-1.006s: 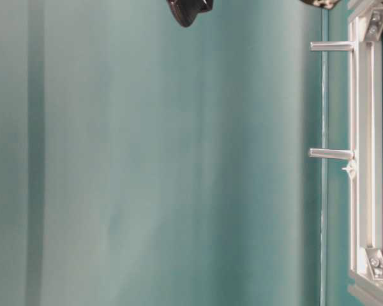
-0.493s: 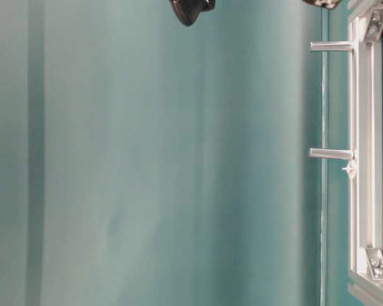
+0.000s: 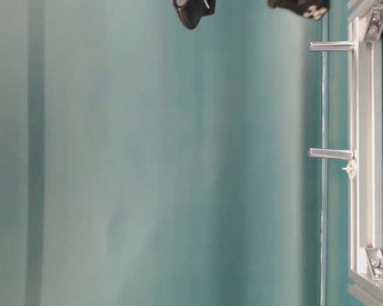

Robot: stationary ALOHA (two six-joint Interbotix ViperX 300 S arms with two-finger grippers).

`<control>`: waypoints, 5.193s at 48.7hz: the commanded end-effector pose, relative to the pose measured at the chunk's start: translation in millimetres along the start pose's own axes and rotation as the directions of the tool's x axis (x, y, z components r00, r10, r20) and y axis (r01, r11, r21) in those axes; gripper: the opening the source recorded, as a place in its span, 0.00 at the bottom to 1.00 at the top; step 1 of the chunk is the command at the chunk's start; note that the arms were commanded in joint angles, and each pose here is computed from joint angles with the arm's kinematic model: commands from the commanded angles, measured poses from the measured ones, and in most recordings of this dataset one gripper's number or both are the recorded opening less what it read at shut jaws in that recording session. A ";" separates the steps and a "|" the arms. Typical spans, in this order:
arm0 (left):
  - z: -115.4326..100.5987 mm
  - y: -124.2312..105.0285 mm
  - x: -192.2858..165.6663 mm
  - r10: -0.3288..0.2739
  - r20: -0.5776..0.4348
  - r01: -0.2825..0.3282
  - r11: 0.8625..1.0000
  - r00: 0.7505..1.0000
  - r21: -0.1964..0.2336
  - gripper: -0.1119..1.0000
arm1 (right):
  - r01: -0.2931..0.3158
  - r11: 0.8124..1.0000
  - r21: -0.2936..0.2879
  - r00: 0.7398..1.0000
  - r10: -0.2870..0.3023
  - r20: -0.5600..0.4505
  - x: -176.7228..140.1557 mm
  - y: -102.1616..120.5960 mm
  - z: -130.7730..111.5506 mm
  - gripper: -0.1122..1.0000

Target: Move the cable alternately left and right between 8 closely spaced pins so it hooks onto each one.

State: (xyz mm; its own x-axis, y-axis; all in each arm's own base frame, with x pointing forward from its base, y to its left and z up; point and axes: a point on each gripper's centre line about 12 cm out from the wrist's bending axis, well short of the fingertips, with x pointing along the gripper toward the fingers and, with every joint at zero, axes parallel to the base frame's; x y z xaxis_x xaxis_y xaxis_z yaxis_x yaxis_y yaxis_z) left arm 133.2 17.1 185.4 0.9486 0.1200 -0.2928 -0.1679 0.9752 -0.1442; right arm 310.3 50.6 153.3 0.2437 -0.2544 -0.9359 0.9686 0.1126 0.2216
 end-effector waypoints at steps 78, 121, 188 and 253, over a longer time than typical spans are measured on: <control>3.9 -0.2 0.6 0.001 0.009 -0.001 1.000 1.000 -0.005 0.10 | -0.180 0.983 0.026 0.983 0.181 -0.036 17.6 87.6 31.4 0.23; 4.4 -0.1 0.5 0.003 0.010 -0.003 1.000 1.000 -0.006 0.10 | -0.147 0.984 0.103 0.983 0.157 -0.094 1.3 89.5 -38.1 0.22; 6.9 -0.6 -2.5 -0.001 0.029 0.001 1.000 1.000 0.001 0.10 | -0.135 0.988 0.077 0.986 0.141 -0.088 0.2 88.6 -48.1 0.22; 6.7 -0.6 -3.6 -0.002 0.032 0.002 1.000 0.999 0.000 0.10 | -0.135 0.973 0.187 0.986 0.150 -0.071 -25.1 151.4 -147.6 0.22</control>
State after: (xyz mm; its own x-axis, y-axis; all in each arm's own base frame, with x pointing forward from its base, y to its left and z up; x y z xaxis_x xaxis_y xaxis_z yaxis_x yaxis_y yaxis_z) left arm 130.4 16.6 189.3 0.9564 0.1202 -0.2663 -0.1631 0.9759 -0.1451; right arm 430.4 214.4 150.2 0.3313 -0.1837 -0.9255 0.9394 -0.0271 0.3417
